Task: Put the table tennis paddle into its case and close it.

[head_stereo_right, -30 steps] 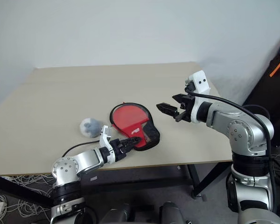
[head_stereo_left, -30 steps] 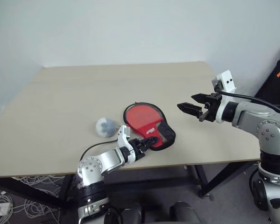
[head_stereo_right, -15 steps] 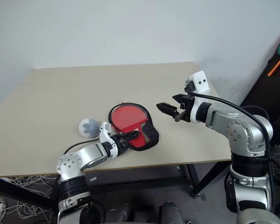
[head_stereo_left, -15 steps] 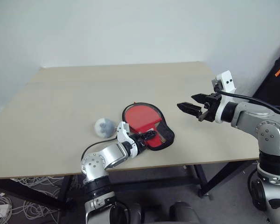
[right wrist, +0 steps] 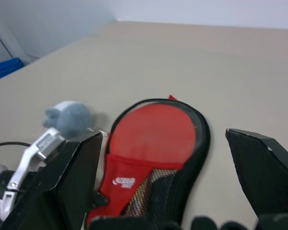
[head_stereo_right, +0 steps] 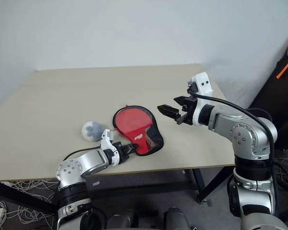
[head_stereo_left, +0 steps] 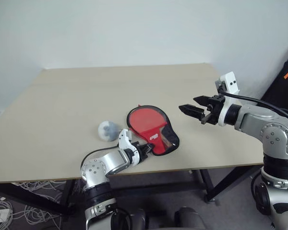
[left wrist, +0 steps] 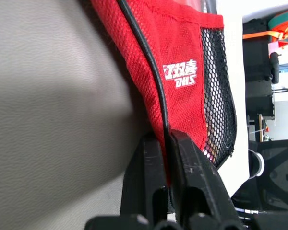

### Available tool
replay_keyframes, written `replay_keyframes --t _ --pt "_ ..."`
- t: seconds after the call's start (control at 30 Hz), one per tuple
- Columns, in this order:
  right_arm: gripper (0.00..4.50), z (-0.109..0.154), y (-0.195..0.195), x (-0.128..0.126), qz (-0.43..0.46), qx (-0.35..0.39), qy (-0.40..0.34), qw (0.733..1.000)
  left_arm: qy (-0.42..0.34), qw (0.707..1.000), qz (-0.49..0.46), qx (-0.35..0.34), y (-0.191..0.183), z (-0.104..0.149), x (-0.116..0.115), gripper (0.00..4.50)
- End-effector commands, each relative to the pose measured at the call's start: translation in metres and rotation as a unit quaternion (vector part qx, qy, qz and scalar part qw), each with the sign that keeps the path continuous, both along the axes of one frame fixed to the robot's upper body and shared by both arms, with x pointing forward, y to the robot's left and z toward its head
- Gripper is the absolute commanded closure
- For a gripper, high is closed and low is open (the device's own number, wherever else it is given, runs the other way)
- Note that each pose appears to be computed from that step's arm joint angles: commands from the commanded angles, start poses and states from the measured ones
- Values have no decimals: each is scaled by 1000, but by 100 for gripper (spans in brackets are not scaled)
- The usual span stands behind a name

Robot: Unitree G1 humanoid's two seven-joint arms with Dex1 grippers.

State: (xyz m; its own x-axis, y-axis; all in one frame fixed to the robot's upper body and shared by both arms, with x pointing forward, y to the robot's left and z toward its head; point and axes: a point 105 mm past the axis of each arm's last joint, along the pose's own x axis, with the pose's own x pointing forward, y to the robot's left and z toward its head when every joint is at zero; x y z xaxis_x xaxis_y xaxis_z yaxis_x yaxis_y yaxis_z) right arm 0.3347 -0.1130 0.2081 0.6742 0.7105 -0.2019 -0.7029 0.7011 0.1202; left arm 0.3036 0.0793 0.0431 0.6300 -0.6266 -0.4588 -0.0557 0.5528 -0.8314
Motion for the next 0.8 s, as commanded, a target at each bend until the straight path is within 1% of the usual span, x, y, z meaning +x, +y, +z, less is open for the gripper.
replay_keyframes --t 0.03,0.1,0.27,0.37,0.57,0.8 --pt "0 18 2 -2 5 8 -31 999 1 999 -34 0 -6 2 -3 446" --pt "0 18 3 -1 5 8 -31 999 2 999 -49 1 -8 2 -5 446" --pt "0 17 4 -1 6 8 -31 999 -10 995 -99 -21 -17 14 -10 446" --pt "0 17 5 -1 7 9 -30 999 -24 987 -155 -30 -21 23 -20 446" --pt "0 15 7 -1 10 9 -28 1000 -49 966 -254 -30 -19 33 -43 446" --pt "0 15 9 0 13 10 -28 999 -55 940 -333 -44 -22 43 -64 446"
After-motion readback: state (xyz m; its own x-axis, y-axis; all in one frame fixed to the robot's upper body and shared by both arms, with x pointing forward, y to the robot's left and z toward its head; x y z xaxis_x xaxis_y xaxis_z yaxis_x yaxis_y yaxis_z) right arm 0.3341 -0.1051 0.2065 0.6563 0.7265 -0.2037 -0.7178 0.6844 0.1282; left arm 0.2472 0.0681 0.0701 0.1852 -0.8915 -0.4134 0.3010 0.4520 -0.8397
